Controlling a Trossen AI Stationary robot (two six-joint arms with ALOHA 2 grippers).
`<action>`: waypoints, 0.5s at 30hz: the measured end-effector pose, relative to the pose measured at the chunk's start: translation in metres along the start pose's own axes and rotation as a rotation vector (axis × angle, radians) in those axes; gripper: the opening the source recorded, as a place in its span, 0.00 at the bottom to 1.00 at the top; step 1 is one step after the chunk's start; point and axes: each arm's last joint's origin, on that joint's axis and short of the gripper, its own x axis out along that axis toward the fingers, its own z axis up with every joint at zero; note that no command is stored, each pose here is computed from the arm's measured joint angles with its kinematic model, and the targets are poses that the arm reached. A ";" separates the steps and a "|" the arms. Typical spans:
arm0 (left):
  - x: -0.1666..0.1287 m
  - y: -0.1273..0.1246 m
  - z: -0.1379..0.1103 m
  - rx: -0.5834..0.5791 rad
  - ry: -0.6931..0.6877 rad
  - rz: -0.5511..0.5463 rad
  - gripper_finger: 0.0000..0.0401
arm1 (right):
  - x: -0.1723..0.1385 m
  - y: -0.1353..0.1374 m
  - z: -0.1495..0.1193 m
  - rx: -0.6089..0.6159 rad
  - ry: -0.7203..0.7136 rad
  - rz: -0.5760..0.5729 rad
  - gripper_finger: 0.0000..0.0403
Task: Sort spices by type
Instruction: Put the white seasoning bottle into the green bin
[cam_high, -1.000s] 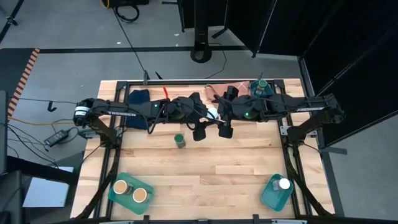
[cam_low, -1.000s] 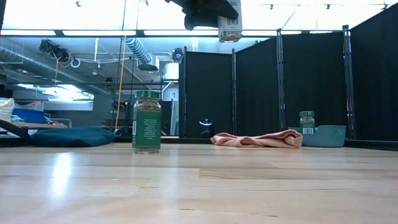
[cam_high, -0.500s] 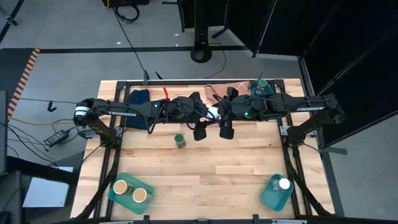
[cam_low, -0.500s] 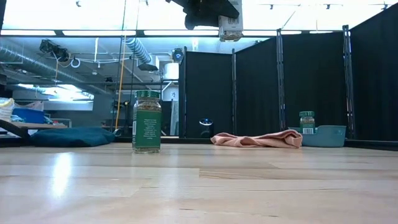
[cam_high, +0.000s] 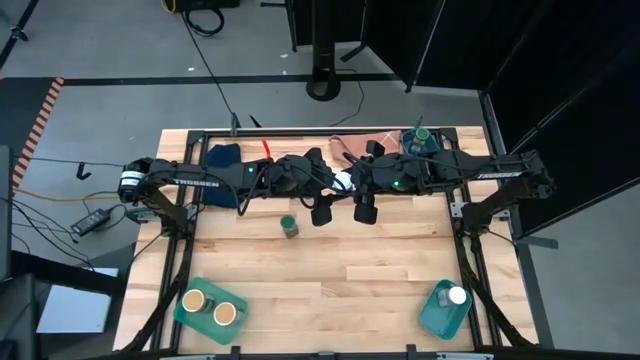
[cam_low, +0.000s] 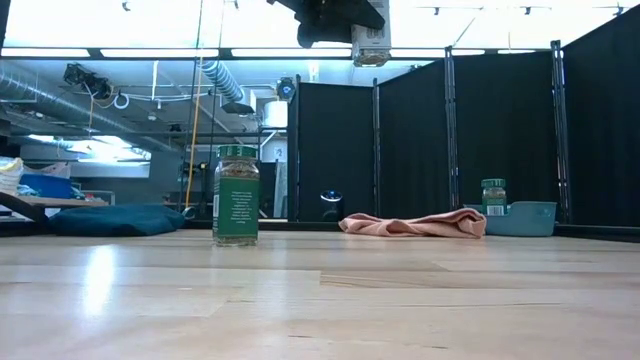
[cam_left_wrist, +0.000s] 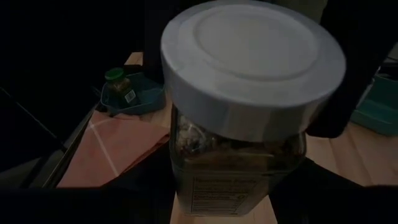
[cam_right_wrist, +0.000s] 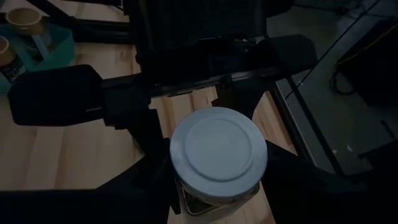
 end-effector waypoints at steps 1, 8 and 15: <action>0.000 0.000 0.000 0.000 0.000 -0.001 0.50 | 0.000 0.000 0.000 0.001 0.000 0.000 0.51; 0.000 0.000 -0.002 -0.002 0.020 -0.007 0.57 | 0.000 0.001 0.000 0.006 0.001 -0.002 0.51; -0.001 -0.001 -0.004 -0.044 0.043 -0.008 0.69 | 0.000 0.002 -0.001 -0.001 0.005 -0.005 0.51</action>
